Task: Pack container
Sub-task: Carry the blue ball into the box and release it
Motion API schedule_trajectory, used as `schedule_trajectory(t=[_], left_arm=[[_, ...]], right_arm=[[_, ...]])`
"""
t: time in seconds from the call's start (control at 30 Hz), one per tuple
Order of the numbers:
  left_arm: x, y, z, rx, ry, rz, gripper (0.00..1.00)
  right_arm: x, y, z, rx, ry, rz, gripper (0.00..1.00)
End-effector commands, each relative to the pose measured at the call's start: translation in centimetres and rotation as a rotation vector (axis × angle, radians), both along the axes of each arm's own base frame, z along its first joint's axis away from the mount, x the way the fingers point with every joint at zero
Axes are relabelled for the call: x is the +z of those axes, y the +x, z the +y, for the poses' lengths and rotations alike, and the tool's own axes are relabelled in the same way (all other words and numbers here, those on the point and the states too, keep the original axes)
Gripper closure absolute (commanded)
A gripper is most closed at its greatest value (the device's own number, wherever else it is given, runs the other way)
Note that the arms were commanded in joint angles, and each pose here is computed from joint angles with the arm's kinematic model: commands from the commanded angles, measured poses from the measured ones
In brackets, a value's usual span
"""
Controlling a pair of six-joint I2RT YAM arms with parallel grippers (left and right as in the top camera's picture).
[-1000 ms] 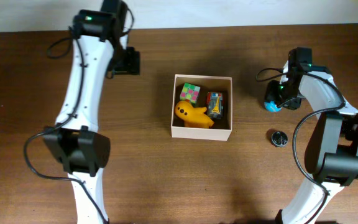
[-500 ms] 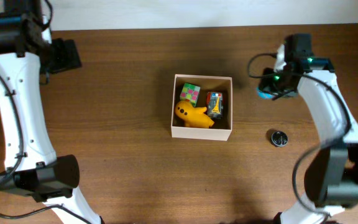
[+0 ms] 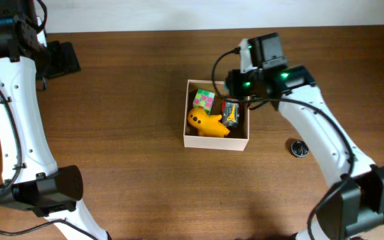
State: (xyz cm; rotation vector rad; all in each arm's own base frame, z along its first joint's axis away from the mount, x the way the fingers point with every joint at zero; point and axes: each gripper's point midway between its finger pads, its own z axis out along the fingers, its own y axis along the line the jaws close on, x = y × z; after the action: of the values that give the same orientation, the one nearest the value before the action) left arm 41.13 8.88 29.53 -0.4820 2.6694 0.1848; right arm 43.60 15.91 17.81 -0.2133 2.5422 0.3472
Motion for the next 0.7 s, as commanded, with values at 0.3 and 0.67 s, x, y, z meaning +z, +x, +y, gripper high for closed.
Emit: schedule_trajectory(t=[0.3, 0.67], left_arm=[[0.3, 0.1, 0.4, 0.0, 0.012, -0.01, 0.01], [0.3, 0.1, 0.4, 0.0, 0.012, -0.01, 0.01]], right_arm=[[-7.9, 0.1, 3.2, 0.065, -0.061, 0.145, 0.3], [-3.7, 1.2, 3.4, 0.059, -0.035, 0.046, 0.27]])
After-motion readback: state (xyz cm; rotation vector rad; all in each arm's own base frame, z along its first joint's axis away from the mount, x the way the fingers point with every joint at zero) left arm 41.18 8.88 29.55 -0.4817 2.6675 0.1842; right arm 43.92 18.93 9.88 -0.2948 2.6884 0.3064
